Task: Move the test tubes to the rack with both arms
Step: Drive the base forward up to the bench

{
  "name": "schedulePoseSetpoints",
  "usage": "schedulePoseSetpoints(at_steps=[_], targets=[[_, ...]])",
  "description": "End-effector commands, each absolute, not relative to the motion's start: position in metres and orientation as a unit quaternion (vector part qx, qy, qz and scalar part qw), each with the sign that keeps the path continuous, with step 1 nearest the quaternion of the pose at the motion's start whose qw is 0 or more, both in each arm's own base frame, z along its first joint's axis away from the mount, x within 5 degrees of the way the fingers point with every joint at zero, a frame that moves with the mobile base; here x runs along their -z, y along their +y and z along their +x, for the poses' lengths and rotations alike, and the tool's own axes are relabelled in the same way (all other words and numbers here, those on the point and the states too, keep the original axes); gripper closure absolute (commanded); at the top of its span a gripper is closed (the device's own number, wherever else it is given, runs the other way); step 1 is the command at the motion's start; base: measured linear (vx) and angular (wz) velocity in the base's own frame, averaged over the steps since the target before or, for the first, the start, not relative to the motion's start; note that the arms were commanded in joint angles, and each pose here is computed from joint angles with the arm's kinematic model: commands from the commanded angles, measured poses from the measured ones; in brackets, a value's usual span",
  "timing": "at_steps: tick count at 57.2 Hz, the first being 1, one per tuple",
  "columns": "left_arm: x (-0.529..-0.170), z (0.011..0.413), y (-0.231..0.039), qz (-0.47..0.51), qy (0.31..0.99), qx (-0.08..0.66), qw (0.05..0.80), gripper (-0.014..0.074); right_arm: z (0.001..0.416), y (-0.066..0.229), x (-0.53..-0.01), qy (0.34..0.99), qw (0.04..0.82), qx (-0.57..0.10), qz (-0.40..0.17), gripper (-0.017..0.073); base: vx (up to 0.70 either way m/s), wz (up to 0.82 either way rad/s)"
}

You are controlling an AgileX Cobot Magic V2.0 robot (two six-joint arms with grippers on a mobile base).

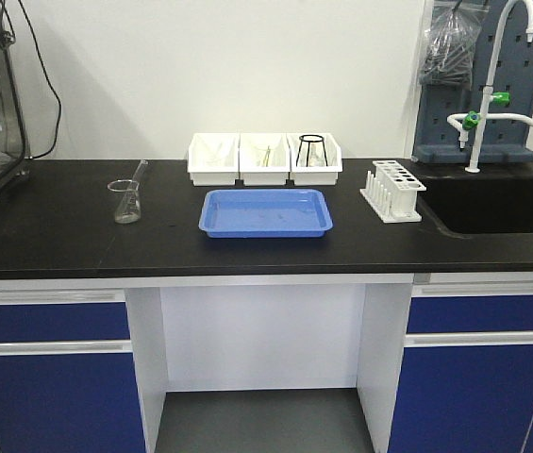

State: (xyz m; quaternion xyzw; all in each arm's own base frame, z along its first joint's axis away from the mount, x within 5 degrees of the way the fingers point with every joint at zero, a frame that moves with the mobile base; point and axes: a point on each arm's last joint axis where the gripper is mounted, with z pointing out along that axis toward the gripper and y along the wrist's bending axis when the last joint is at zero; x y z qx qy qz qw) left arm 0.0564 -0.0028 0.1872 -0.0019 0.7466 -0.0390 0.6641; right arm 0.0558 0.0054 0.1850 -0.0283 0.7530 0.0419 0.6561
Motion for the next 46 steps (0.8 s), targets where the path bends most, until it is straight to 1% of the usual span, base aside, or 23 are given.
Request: schedulePoseSetpoints(at_steps=[1, 46], targets=[[-0.1867, 0.0564, -0.0033, -0.004, 0.721, 0.047, 0.691, 0.0614, 0.0563, 0.0058, -0.1888, 0.727, 0.684, -0.041, -0.035, 0.0567, 0.00, 0.00], [-0.1867, 0.0564, -0.0033, -0.004, 0.721, 0.047, 0.691, 0.0614, 0.0563, 0.0058, -0.1888, 0.727, 0.684, -0.041, -0.035, 0.0567, 0.00, 0.00]])
